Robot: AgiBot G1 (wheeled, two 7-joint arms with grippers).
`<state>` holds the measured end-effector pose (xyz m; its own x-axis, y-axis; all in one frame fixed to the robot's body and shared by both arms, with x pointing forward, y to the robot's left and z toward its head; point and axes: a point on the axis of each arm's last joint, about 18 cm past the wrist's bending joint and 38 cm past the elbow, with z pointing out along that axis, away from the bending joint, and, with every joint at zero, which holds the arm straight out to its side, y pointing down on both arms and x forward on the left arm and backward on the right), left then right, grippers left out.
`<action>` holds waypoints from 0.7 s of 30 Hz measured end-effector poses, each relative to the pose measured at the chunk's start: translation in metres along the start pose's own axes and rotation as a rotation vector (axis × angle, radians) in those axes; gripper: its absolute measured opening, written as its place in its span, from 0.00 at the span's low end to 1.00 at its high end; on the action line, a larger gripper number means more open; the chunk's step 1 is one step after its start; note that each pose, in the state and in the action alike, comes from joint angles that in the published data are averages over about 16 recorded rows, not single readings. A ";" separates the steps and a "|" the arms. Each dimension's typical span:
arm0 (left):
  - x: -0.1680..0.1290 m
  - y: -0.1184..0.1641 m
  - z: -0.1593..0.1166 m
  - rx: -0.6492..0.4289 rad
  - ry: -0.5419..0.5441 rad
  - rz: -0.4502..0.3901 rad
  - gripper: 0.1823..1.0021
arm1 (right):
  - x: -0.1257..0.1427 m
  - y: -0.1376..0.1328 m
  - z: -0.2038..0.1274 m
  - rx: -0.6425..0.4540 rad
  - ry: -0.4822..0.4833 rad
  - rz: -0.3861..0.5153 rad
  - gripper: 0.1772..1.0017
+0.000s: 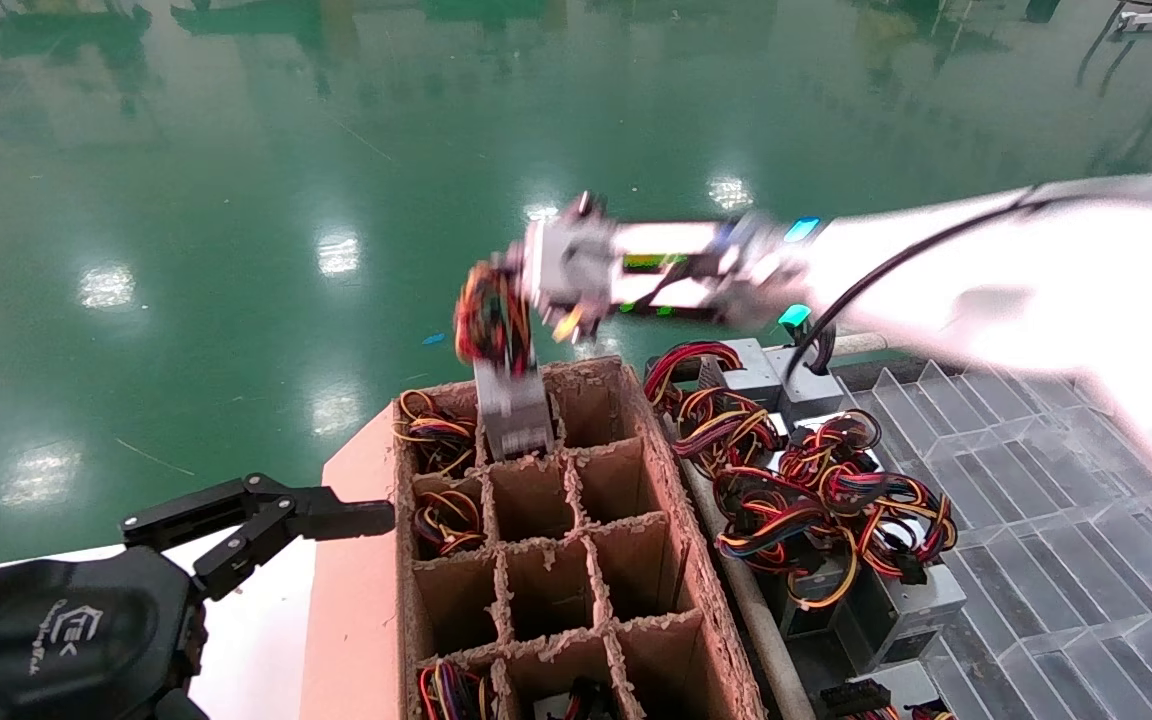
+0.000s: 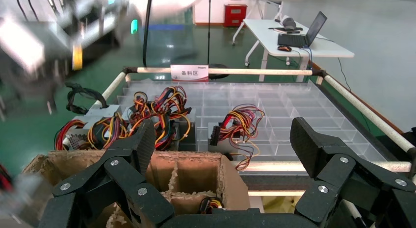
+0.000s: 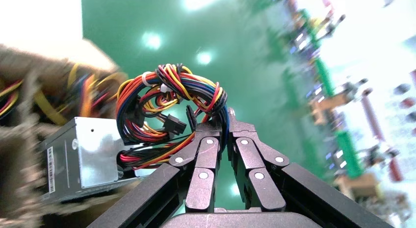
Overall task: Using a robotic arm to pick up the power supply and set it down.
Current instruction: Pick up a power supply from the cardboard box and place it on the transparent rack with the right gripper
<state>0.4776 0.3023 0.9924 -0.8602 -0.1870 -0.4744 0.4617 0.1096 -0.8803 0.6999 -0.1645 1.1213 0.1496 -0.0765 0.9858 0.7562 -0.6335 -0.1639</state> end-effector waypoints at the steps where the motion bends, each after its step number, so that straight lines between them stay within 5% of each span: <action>1: 0.000 0.000 0.000 0.000 0.000 0.000 1.00 | 0.007 -0.002 -0.009 0.020 0.010 -0.004 0.02; 11: 0.000 0.000 0.000 0.000 0.000 0.000 1.00 | 0.064 -0.009 -0.117 0.153 0.127 -0.074 0.02; 21: 0.000 0.000 0.000 0.000 0.000 0.000 1.00 | 0.085 0.011 -0.242 0.092 0.235 -0.115 0.02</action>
<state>0.4776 0.3023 0.9924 -0.8602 -0.1870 -0.4744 0.4617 0.1096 -0.8803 0.5669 -0.3649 1.2121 -0.0843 -0.1921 0.9778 0.8161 -0.5764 -0.0428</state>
